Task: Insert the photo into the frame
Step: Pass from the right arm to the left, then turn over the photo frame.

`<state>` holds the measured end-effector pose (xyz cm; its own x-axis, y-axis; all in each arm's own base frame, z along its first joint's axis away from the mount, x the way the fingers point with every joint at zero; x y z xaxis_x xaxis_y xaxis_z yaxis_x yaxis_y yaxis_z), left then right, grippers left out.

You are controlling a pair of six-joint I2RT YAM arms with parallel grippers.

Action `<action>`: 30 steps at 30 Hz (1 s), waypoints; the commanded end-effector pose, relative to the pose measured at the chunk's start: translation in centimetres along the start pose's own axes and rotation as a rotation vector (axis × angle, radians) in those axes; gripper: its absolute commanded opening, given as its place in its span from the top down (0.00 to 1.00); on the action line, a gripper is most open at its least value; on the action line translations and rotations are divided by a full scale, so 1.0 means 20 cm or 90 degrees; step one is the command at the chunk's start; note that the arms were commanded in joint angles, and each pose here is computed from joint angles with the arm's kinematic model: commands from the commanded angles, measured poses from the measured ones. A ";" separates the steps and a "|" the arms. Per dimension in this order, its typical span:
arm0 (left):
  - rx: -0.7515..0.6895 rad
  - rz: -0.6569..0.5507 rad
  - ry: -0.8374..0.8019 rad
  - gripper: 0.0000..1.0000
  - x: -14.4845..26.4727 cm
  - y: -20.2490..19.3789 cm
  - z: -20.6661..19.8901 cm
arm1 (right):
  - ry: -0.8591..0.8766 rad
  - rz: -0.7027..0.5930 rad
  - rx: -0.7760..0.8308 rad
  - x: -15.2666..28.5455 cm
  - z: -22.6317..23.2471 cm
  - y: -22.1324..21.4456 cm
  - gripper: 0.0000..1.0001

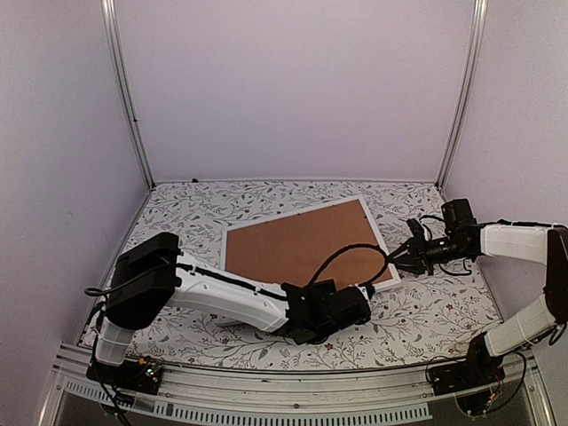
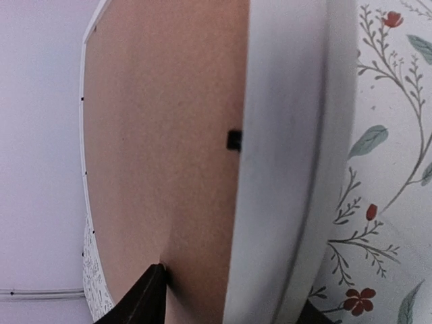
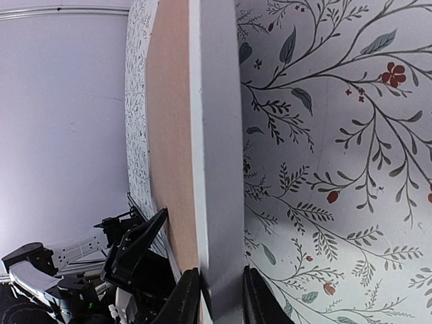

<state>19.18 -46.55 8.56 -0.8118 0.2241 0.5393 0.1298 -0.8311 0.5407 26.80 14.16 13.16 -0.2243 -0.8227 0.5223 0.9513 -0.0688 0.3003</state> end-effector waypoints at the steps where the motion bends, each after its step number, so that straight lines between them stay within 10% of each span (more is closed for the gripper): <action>1: 0.018 -0.021 0.028 0.64 0.03 0.06 0.06 | 0.042 -0.023 0.041 0.04 0.11 0.07 0.72; 9: 0.024 -0.034 0.039 0.82 0.14 0.15 0.18 | -0.018 -0.039 0.065 0.08 0.12 0.15 0.48; 22: 0.074 -0.130 0.096 1.00 0.52 0.47 0.69 | -0.102 -0.141 0.095 0.41 0.16 0.40 0.44; 30: 0.289 -0.159 -0.058 1.00 0.66 0.64 1.19 | -0.115 -0.162 0.097 0.49 0.15 0.43 0.44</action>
<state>20.70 -45.34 29.20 -0.8309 0.3419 0.4390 0.0615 -0.7276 0.6832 32.64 7.39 22.75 -0.4982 -0.6835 0.5335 0.8230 -0.1793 0.5389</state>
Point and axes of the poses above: each gripper's point midway between its finger pads, its own x axis back along the fingers, its own z axis along the line the jaws close on, y = z × x, the point moved 4 cm from there along x, back along the fingers, and after that the axes turned 11 degrees about x, right-handed, at the moved point
